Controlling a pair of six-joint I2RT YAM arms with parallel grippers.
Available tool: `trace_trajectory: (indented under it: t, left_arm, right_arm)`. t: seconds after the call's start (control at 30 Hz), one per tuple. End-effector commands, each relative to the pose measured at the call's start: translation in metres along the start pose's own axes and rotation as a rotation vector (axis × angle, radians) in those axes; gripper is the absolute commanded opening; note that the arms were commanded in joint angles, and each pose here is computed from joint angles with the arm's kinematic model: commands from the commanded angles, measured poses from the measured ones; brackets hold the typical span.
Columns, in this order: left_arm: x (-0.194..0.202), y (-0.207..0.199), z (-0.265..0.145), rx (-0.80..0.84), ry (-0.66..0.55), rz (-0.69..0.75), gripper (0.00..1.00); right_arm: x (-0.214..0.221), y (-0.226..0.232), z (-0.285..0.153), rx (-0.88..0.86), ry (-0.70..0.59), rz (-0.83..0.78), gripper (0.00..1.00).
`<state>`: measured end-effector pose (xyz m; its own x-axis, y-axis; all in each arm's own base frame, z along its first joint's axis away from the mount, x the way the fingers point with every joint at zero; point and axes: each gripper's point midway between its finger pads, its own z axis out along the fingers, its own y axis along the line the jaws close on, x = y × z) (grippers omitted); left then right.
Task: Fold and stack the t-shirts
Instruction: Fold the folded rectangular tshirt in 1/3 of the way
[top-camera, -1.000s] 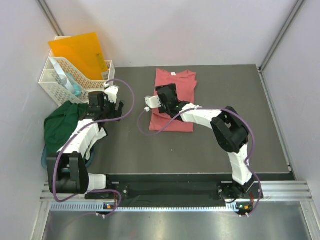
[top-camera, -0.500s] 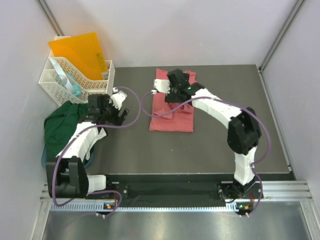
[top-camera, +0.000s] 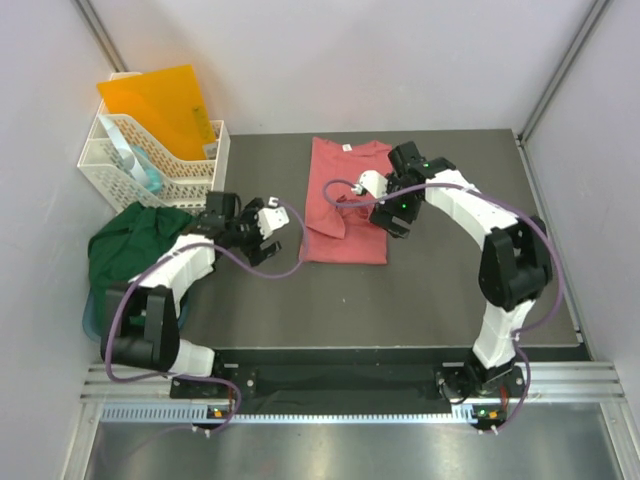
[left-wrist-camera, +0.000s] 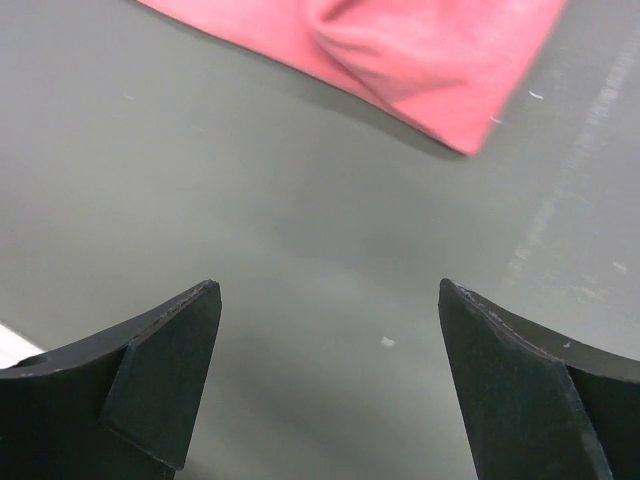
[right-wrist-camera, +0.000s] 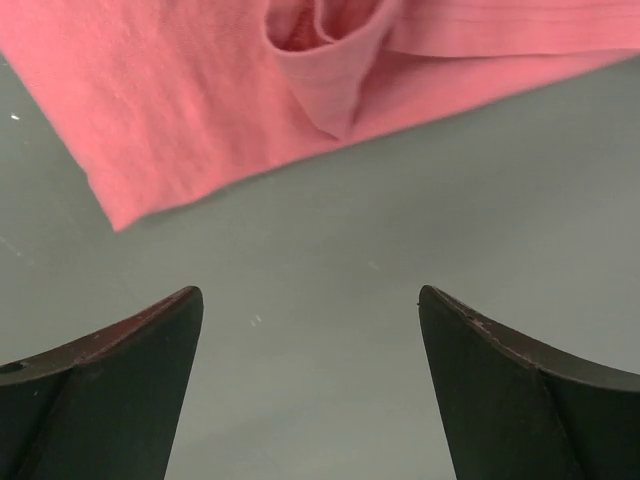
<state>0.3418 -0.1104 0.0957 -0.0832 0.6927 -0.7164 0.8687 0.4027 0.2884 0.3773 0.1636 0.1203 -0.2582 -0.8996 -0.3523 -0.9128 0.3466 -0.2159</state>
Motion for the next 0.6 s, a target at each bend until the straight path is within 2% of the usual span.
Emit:
trace_trajectory:
  t: [0.0, 0.17, 0.27, 0.4, 0.57]
  left_arm:
    - [-0.034, 0.048, -0.007, -0.125, 0.035, 0.085, 0.94]
    - [-0.056, 0.066, -0.008, -0.137, 0.051, 0.179, 0.94]
    - [-0.059, 0.072, 0.001, -0.132, 0.053, 0.212, 0.94]
    - [-0.065, 0.080, 0.010, -0.138, 0.038, 0.211, 0.94]
    - [-0.070, 0.082, 0.022, -0.136, 0.031, 0.209, 0.94]
  right_arm:
    - [-0.022, 0.003, 0.024, -0.102, -0.118, 0.004, 0.88]
    - [-0.044, 0.004, 0.022, -0.142, -0.183, 0.004, 0.89]
    - [-0.052, -0.005, 0.016, -0.097, -0.202, 0.005, 0.90]
    - [-0.062, -0.020, 0.015, -0.031, -0.228, 0.005, 0.91]
    - [-0.075, -0.028, 0.025, -0.031, -0.248, 0.021, 0.91]
